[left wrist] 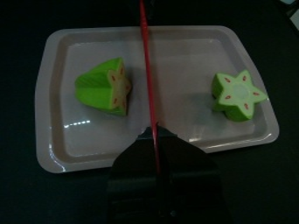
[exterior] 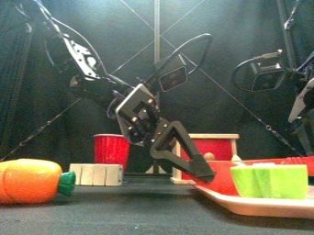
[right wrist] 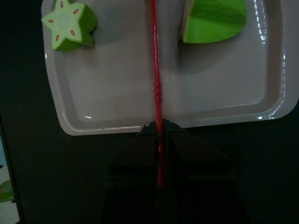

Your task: Cut starfruit

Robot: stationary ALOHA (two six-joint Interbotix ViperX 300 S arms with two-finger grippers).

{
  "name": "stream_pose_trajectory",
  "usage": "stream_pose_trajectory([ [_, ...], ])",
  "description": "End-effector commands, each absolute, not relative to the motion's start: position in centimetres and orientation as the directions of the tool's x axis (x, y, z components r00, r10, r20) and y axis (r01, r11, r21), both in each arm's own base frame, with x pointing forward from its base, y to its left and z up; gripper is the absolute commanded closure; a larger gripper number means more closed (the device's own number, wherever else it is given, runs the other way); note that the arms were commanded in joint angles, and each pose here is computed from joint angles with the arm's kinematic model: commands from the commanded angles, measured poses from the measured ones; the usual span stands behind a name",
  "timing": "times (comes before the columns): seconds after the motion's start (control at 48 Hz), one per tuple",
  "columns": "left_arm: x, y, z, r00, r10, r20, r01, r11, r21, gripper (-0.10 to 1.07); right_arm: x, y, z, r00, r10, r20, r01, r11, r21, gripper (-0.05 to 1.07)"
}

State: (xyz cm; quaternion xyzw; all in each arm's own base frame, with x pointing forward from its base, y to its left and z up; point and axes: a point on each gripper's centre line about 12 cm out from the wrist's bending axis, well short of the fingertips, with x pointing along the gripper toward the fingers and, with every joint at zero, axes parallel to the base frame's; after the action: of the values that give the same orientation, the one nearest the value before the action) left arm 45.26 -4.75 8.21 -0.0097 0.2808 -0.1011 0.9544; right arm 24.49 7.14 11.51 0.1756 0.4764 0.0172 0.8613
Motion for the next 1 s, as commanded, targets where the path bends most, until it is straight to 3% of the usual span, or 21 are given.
stream_pose_trajectory([
  [0.0, 46.0, -4.7, 9.4, 0.841, -0.198, -0.503, 0.188, 0.980, -0.070, 0.76, 24.9, 7.3, 12.1, 0.567, 0.201, -0.799, 0.129, 0.936, 0.328, 0.67],
  [0.208, 46.0, -4.6, 9.9, 0.847, -0.197, -0.494, 0.188, 0.980, -0.069, 0.76, 25.1, 7.4, 12.7, 0.581, 0.206, -0.788, 0.115, 0.937, 0.330, 0.67],
  [0.646, 45.7, -5.4, 13.1, 0.873, -0.214, -0.438, 0.209, 0.976, -0.059, 0.76, 24.9, 7.3, 17.0, 0.684, 0.234, -0.691, 0.020, 0.941, 0.338, 0.67],
  [0.979, 45.5, -5.5, 12.8, 0.869, -0.216, -0.444, 0.212, 0.975, -0.060, 0.76, 24.4, 7.1, 16.7, 0.684, 0.231, -0.692, 0.020, 0.942, 0.335, 0.67],
])
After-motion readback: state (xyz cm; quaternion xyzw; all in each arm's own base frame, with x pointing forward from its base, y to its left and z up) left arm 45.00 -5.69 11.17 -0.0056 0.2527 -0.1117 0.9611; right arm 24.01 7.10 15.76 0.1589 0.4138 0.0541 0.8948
